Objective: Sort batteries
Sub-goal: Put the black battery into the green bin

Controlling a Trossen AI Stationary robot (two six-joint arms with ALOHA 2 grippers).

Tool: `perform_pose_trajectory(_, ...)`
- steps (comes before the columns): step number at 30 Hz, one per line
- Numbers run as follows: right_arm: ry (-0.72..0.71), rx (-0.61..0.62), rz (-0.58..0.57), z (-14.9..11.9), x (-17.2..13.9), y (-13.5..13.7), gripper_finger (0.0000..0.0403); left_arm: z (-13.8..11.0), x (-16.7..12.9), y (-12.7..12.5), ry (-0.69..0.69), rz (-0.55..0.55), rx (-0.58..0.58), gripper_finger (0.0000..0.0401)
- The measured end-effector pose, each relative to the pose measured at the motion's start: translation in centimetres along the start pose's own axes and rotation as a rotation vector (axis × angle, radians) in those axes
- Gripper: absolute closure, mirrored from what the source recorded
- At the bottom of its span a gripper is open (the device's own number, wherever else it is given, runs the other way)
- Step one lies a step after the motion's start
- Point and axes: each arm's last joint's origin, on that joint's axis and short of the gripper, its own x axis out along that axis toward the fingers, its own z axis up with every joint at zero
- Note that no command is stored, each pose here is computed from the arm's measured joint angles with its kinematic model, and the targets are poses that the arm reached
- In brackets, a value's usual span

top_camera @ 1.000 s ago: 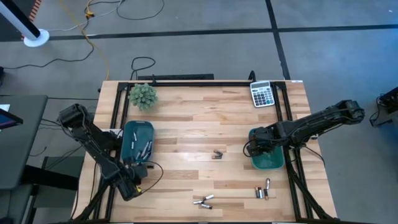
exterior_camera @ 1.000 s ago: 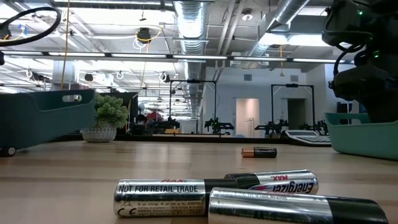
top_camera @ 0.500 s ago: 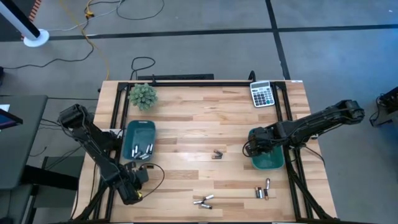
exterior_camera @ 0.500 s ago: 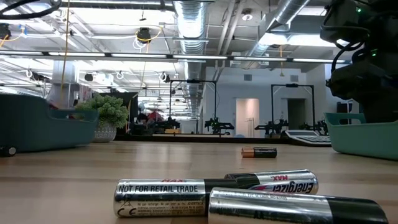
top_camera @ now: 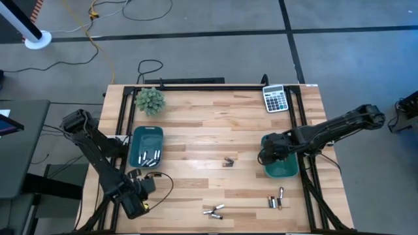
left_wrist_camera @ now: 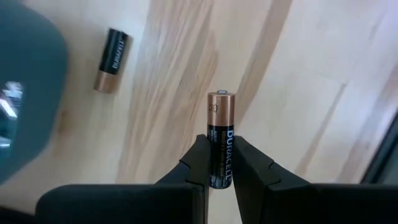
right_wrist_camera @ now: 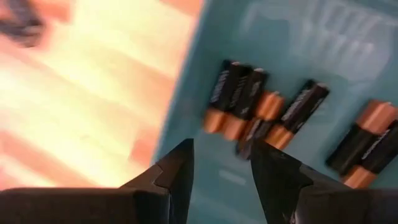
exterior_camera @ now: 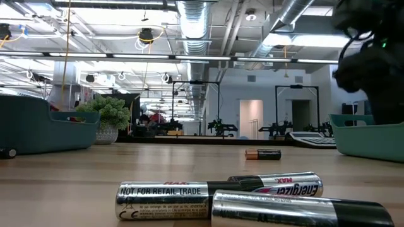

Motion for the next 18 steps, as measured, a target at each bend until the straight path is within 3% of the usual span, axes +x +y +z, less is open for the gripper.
perform_pose_trajectory(6,-0.020,-0.036,0.151,-0.7,-3.2,-0.1,0.0230,1.9,-2.8,-0.2,-0.039,0.054,0.020,0.0365)
perform_pose_trajectory(9,-0.083,-0.022,0.154,-1.0,-5.0,-1.0,0.0231,3.6,-3.8,0.0,-0.110,0.073,0.032,0.0365)
perform_pose_trajectory(12,-0.154,-0.005,0.118,-1.3,-6.8,-2.4,0.0235,5.9,-4.5,0.3,-0.178,0.083,0.057,0.0365)
perform_pose_trajectory(18,-0.160,-0.106,0.168,-2.0,-8.5,-4.0,0.0243,12.0,-4.4,2.9,-0.298,0.104,0.033,0.0365)
